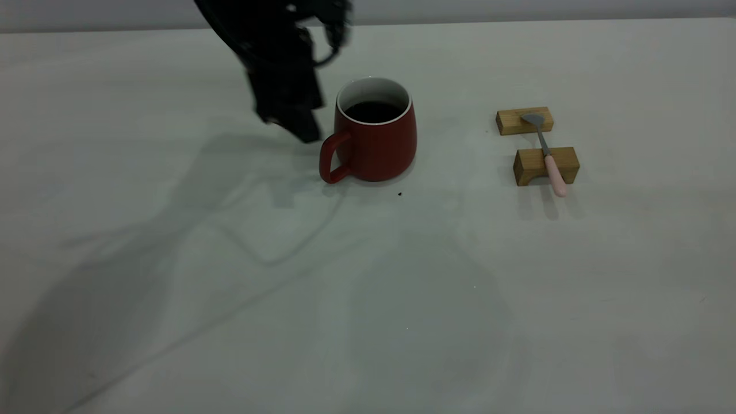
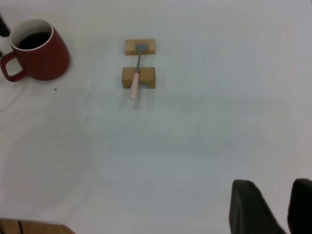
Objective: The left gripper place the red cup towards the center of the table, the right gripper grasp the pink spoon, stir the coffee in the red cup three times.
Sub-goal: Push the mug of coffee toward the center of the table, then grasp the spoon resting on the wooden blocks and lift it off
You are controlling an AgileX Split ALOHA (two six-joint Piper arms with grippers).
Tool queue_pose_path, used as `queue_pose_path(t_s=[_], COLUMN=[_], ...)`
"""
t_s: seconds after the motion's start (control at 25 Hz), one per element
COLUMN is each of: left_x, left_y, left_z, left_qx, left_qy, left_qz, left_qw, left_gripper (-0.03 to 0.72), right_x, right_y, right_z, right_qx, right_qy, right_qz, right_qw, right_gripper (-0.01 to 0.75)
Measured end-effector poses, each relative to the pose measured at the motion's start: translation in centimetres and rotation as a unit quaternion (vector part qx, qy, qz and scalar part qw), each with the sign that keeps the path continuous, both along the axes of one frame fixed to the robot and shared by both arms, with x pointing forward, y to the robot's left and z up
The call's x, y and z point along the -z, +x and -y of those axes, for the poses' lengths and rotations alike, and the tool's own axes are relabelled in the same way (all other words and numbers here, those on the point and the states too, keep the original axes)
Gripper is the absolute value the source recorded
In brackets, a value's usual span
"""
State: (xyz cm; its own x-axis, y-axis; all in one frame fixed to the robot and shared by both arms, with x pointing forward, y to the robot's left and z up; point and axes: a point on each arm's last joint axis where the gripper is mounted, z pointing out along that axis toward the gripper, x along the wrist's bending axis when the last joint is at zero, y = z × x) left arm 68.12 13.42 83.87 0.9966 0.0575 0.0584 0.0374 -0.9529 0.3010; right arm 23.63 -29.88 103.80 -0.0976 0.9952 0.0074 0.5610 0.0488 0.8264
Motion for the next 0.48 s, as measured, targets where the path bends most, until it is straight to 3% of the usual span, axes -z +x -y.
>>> queue_pose_path(t_s=[0.08,0.2,0.32,0.44,0.48], left_x=[-2.6,-8.0,-13.5,-18.5,-20.2], left_y=[-0.2,-1.0,-2.8,-4.2,-4.9], left_z=[-1.8,-4.6,-6.6,-7.7,-8.0], left_qx=[-0.036,-0.18,-0.344,-0.459,-0.479], left_qy=[0.038,0.068,0.075,0.041,0.029], left_qz=[-0.025,-0.076,-0.133,-0.113,-0.1], left_qw=[0.998,0.978,0.927,0.88,0.872], left_gripper=[0.586,0.586,0.586,0.586,0.586], right_x=[0.0,0.0,0.0,0.0,0.0], right_y=[0.0,0.0,0.0,0.0,0.0], right_z=[0.0,0.0,0.0,0.0,0.0], right_qx=[0.0,0.0,0.0,0.0,0.0], right_qy=[0.0,0.0,0.0,0.0,0.0], right_qz=[0.0,0.0,0.0,0.0,0.0], right_qw=[1.0,1.0,1.0,1.0,1.0], right_gripper=[0.237,0.237,0.237,0.237,0.237])
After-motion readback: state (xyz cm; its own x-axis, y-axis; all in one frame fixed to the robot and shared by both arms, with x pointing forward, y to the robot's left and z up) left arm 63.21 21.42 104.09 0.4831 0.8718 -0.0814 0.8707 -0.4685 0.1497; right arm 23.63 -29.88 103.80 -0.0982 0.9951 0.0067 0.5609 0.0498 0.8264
